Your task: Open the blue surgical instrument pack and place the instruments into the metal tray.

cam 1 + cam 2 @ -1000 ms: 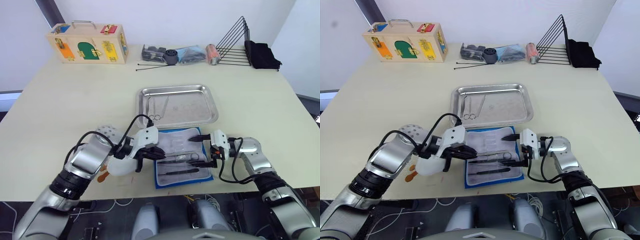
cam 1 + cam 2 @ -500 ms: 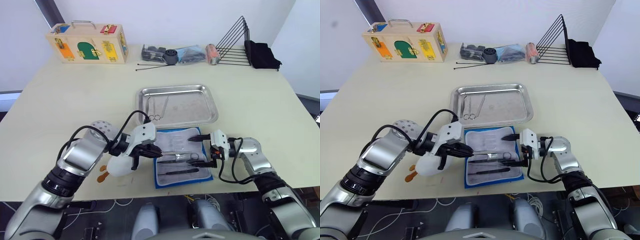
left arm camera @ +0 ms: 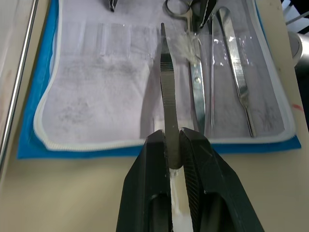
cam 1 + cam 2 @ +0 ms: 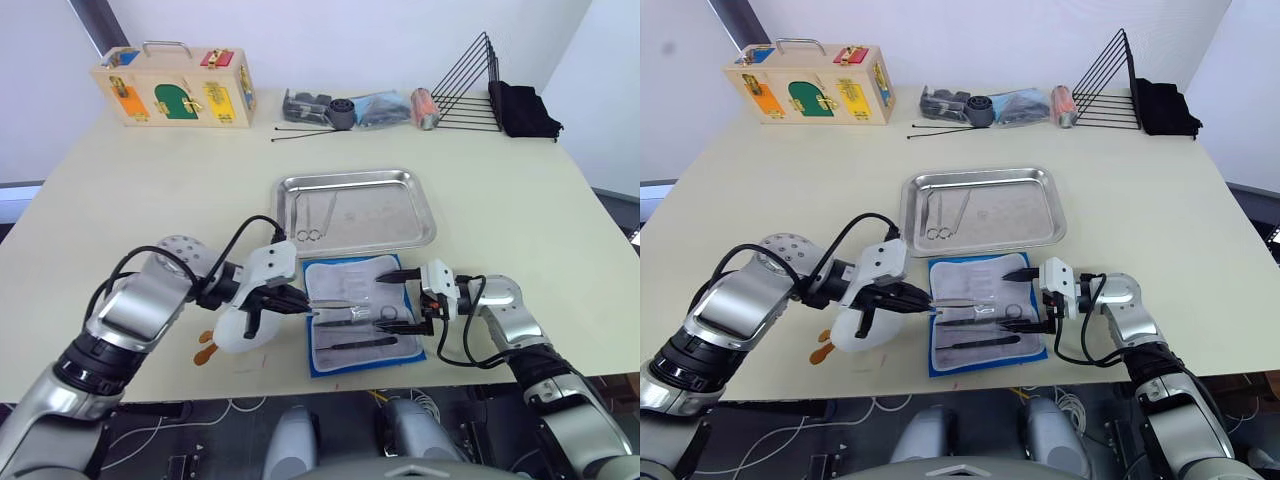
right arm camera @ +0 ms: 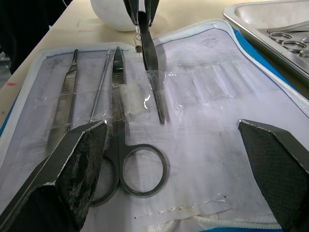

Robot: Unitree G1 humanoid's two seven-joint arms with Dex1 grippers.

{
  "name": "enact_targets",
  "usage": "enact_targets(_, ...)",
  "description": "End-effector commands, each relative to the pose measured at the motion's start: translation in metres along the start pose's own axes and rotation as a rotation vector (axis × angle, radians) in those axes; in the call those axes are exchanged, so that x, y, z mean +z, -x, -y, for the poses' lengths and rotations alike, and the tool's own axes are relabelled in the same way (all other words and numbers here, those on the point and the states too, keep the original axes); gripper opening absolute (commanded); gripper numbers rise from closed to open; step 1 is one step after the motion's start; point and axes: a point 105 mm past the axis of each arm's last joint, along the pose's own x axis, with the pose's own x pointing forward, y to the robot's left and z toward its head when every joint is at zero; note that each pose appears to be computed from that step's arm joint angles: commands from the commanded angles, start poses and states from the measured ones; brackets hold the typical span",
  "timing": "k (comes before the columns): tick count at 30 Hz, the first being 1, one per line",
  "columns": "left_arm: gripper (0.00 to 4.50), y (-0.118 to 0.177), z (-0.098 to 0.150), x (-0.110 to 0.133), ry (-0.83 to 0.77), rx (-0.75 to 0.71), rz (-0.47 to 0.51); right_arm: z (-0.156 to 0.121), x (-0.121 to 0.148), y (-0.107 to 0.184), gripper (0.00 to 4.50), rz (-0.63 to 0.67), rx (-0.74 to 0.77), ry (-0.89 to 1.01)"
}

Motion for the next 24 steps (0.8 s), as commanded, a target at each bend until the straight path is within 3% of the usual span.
enact_targets(1, 0.11, 0.012, 0.002, 0.01, -0.054, 0.017, 0.022, -0.032, -0.042, -0.01, 4.5, -0.088, 0.069, -0.172)
enact_targets(24, 0.11, 0.042, 0.006, -0.007, -0.043, 0.033, -0.046, -0.032, -0.042, -0.014, 4.5, -0.08, 0.075, -0.17)
